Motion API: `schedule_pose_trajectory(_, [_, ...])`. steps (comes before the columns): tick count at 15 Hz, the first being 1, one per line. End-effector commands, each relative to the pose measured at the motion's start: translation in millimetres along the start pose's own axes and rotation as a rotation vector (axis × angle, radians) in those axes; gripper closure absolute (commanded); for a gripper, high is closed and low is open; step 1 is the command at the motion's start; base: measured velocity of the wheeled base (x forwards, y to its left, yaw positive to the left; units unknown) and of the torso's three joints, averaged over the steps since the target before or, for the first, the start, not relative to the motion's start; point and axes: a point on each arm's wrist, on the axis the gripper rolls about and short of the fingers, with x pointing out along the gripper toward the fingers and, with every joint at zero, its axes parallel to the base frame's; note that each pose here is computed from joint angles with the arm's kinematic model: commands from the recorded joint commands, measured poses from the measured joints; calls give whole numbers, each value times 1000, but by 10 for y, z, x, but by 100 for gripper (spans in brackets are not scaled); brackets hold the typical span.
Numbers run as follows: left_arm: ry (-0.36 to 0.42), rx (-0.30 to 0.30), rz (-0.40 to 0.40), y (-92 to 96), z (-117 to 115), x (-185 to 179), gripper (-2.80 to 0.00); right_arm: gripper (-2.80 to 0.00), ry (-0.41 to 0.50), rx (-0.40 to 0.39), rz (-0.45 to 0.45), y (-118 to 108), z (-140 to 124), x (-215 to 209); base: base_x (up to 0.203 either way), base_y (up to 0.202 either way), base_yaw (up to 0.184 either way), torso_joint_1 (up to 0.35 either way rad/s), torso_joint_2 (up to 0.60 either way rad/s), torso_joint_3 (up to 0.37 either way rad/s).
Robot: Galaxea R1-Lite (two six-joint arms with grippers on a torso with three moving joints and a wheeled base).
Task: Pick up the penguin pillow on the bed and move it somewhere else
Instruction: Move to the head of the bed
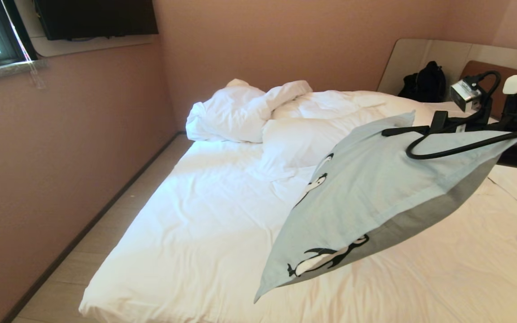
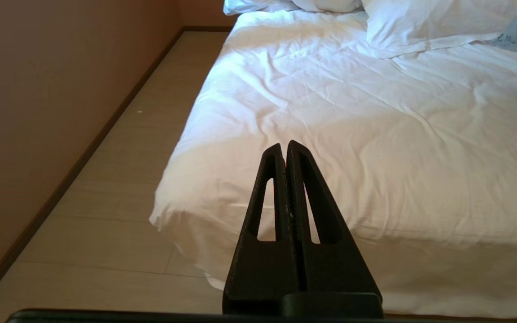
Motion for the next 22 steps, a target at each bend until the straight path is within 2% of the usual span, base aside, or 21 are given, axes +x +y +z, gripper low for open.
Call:
schedule_pose_trajectory(1, [1, 0, 0, 0, -4, 1, 0, 0, -2, -3, 10, 13, 16, -23, 0, -197, 0, 5, 5, 0])
schedule_pose_trajectory(16, [1, 0, 0, 0, -4, 1, 0, 0, -20, 3, 16, 88, 55, -103, 0, -194, 1, 3, 2, 3])
schedule_pose_trajectory(22, [0, -3, 1, 0, -3, 1, 0, 0, -7, 0, 49, 234, 6, -107, 0, -193, 0, 2, 1, 2])
